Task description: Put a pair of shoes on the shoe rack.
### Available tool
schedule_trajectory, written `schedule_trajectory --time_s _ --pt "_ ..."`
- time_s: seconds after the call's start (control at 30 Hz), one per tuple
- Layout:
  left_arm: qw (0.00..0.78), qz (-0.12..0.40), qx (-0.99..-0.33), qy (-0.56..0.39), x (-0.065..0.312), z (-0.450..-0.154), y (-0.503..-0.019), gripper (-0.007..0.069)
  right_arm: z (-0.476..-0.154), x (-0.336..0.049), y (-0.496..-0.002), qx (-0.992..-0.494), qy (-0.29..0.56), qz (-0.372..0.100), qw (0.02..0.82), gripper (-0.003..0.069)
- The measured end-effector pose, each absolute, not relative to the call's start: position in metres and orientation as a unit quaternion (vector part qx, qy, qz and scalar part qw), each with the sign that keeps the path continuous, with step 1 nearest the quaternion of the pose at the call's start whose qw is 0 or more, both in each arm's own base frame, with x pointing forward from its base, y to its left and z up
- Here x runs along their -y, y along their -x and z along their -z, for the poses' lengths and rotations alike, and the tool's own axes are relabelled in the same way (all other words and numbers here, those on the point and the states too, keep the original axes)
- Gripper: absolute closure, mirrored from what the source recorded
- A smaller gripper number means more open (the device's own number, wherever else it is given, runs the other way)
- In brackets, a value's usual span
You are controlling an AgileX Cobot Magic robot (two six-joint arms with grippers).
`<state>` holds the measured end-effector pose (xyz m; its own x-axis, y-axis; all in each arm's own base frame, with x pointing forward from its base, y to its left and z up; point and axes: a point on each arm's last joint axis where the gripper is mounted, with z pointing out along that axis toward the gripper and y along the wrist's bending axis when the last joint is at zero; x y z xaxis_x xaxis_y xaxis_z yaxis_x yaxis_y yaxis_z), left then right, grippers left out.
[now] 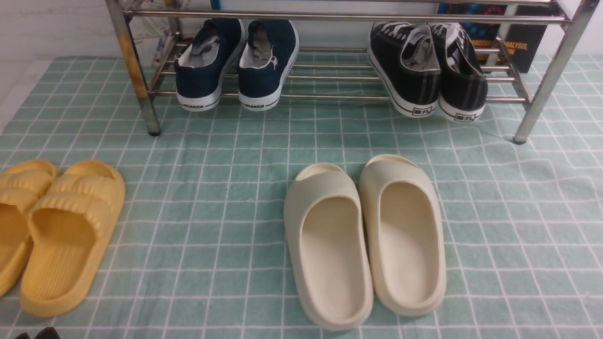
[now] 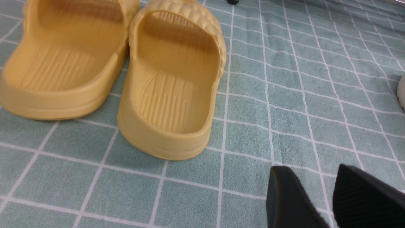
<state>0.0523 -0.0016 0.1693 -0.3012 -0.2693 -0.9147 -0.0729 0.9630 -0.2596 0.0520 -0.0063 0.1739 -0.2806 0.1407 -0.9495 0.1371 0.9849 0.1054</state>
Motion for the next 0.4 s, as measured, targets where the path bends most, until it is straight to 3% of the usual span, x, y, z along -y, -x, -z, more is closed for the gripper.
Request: schedule_trajectory --time_s 0.4 --pt "0.581 0.084 -0.802 0.107 0.0016 -0.1693 -0.0523 0.0387 -0.1739 0.0063 -0.0520 -0.800 -0.087 -0.002 0.593 0.0613"
